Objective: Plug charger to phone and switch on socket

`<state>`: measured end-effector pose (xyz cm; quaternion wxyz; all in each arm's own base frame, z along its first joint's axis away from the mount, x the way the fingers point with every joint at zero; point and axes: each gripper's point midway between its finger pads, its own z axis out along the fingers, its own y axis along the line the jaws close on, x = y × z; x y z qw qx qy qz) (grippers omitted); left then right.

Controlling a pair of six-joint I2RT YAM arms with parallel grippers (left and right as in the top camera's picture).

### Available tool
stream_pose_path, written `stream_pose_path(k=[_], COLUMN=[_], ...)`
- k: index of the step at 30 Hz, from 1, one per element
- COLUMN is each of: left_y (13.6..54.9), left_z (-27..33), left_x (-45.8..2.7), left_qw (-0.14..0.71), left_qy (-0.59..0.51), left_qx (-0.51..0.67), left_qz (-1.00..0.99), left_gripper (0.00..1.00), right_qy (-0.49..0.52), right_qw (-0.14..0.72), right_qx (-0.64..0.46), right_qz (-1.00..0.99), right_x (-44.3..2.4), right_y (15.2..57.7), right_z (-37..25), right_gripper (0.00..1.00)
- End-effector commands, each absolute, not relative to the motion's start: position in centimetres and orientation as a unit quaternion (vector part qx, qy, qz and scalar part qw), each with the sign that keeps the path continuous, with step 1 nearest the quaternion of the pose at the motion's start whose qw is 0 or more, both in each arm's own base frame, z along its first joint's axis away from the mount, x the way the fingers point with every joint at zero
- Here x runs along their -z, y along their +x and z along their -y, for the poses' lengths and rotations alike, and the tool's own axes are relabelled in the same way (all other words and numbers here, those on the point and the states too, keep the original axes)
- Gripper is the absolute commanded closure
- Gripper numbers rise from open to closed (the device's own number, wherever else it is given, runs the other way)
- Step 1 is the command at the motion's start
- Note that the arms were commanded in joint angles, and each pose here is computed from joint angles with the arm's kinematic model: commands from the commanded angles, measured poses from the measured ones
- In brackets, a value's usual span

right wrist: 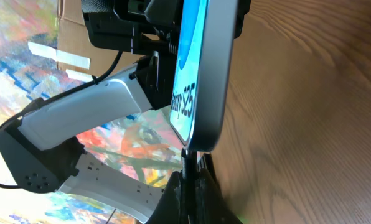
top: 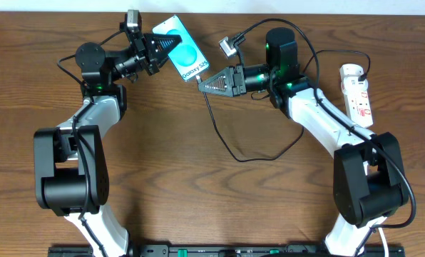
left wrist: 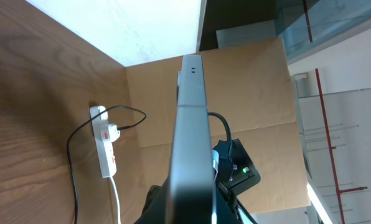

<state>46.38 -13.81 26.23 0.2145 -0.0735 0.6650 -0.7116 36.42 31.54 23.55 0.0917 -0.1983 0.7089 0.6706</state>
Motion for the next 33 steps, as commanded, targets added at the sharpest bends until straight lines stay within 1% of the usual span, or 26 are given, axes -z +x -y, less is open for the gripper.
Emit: stream_pose_path(k=[1,33], left_y=[46.03,46.09], left_z=[14.40,14.38], left_x=[-26.63,-26.64], left_qw=[0.218,0.224], left_qy=[-0.050,-0.047], left_qx=[0.712,0.710], left_qz=[-0.666,-0.666], left_gripper=[0.93,0.93], right_qy=[-0.201,-0.201], right_qw=[0.095,0.097], right_qx=[-0.671,-0.673], right_qz=[-0.708,-0.705], right_x=[-23.74,-24.02], right_y=[36.59,36.77], right_z=[-31.70,-31.47], right_gripper=[0.99,0.99])
